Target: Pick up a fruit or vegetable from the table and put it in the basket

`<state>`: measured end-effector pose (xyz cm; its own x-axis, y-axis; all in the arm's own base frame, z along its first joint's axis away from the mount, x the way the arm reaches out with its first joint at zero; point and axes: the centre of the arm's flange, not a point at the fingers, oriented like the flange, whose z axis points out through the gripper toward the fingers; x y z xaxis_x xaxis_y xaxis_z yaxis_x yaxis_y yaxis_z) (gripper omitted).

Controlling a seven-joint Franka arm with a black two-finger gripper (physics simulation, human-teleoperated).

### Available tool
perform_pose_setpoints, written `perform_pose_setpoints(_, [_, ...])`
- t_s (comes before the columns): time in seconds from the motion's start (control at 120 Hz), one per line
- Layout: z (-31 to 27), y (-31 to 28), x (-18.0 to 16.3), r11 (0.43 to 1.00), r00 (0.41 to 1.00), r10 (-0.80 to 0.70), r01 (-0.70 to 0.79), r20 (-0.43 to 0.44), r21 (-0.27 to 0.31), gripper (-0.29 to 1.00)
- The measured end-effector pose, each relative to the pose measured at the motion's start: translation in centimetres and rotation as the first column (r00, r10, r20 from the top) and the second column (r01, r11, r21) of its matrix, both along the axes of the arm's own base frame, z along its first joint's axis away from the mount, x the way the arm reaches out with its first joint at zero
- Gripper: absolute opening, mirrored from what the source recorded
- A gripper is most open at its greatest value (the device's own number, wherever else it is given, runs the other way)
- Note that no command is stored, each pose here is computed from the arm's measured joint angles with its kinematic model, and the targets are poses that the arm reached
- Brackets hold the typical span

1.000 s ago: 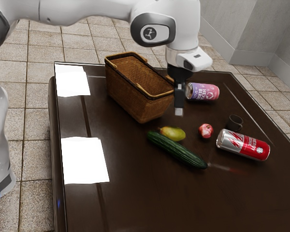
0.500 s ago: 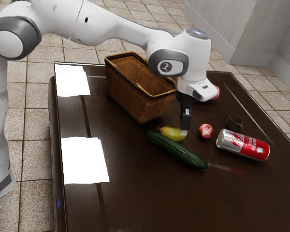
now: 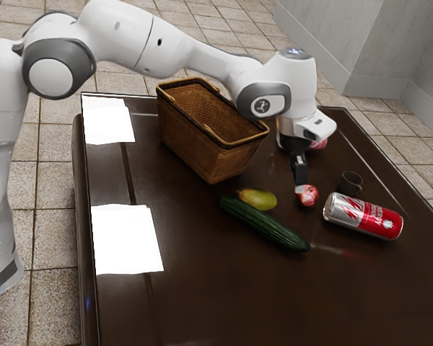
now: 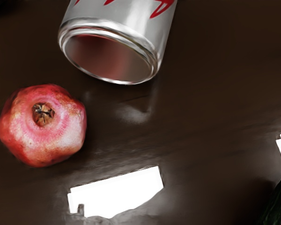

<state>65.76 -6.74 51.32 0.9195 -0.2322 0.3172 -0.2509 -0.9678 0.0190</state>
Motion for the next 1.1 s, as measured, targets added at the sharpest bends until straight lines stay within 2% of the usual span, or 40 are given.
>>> perform_pose_setpoints(0.15, [-0.6,0.1,0.4,0.999,0.998,-0.015,0.018,-0.053,0.043,0.68])
perform_pose_setpoints(0.417, [-1.9,0.2,1.8,0.999,0.998,-0.015,0.019,-0.067,0.05,0.68])
perform_pose_setpoints(0.683, [-4.0,2.7,5.3,1.0,0.998,0.028,-0.027,-0.051,0.014,0.68])
perform_pose_setpoints(0.875, [-5.6,4.1,7.4,0.997,0.998,0.064,-0.065,-0.018,-0.032,0.68])
perform_pose_setpoints(1.1, [-7.9,5.4,8.4,0.995,0.996,0.091,-0.091,-0.009,-0.046,0.68])
